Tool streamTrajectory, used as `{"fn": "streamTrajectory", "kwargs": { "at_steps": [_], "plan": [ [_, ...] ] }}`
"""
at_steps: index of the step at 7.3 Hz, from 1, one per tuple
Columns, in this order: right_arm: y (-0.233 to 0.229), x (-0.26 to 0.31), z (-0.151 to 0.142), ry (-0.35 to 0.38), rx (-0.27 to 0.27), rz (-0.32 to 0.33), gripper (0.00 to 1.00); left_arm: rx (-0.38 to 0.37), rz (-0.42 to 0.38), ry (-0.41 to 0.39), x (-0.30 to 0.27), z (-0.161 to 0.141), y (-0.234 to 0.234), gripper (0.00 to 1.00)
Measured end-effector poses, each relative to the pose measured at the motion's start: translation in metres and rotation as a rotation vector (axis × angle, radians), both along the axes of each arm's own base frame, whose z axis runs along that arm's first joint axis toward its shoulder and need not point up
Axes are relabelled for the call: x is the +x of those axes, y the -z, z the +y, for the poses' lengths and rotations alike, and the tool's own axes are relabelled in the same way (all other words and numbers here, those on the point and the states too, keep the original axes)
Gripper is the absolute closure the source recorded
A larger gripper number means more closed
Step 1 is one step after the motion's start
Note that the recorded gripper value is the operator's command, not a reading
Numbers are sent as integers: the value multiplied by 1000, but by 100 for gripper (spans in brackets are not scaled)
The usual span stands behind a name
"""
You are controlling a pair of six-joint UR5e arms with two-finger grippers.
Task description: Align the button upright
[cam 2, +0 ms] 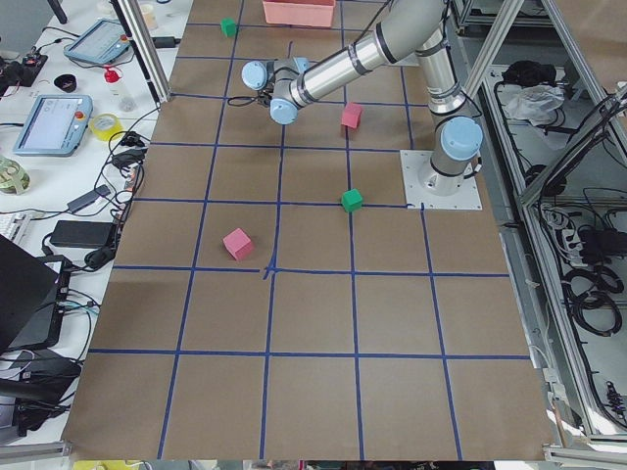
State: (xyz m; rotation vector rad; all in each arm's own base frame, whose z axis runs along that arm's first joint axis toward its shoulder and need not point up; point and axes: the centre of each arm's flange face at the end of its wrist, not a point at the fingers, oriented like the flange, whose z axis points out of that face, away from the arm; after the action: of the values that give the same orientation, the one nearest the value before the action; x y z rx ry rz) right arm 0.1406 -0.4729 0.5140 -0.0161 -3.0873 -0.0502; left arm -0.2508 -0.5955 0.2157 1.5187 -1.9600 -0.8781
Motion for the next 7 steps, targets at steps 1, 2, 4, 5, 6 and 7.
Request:
{"fn": "streamTrajectory", "kwargs": {
  "at_steps": [1,2,4,5,6,7],
  "plan": [
    [0,0,0,0,0,0,0,-39,-58,24,4,-5,-29,18],
    [0,0,0,0,0,0,0,-95,-137,72,10,-8,-66,17],
    [0,0,0,0,0,0,0,-255,-263,202,22,4,-143,11],
    [0,0,0,0,-1,0,0,-356,-328,275,30,14,-180,0],
    [0,0,0,0,-1,0,0,-444,-412,357,42,28,-210,0],
    [0,0,0,0,0,0,0,-506,-485,471,58,43,-232,0]
  ]
}}
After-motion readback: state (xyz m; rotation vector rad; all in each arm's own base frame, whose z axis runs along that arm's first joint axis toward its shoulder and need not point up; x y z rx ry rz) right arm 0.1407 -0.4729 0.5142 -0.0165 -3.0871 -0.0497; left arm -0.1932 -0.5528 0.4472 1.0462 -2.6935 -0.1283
